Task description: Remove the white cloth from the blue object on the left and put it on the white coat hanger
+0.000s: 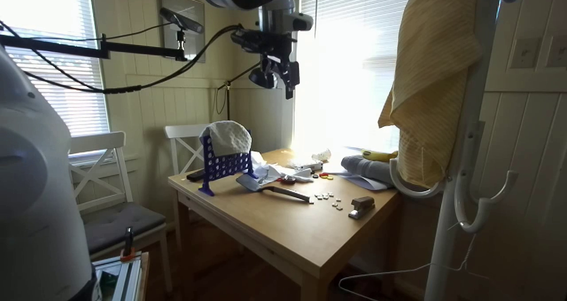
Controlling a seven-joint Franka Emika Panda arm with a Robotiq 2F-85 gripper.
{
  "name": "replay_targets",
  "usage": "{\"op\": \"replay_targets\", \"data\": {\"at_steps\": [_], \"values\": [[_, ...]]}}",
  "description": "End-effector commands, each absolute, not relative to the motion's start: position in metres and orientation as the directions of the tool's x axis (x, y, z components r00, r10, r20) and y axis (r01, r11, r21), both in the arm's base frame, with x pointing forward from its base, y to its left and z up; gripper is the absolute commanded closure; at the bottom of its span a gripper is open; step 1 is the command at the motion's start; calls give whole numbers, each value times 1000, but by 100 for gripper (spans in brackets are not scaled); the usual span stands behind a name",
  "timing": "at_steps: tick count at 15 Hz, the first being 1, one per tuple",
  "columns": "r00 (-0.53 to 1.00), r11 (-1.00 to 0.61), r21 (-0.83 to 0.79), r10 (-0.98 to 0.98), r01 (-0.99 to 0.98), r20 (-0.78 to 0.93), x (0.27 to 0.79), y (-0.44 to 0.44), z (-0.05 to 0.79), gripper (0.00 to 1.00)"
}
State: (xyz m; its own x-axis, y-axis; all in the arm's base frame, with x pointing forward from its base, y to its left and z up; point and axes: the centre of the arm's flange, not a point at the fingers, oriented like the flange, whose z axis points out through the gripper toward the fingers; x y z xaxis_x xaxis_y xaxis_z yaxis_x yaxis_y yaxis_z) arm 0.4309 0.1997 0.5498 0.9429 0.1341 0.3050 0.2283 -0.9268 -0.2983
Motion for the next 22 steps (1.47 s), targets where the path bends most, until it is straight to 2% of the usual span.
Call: {"op": "replay_targets", "data": {"at_steps": [1, 12, 15, 16, 22], "values": [[922, -839, -411, 246, 357, 300, 434, 243, 501, 0], [880, -492, -784, 454, 379, 140, 457, 337, 308, 0], [819, -426, -828, 570, 364, 67, 466, 356, 274, 0], [854, -473, -797, 511, 376, 99, 440, 336, 290, 0], [837, -430, -831, 542, 353, 75, 453, 350, 271, 0]]}}
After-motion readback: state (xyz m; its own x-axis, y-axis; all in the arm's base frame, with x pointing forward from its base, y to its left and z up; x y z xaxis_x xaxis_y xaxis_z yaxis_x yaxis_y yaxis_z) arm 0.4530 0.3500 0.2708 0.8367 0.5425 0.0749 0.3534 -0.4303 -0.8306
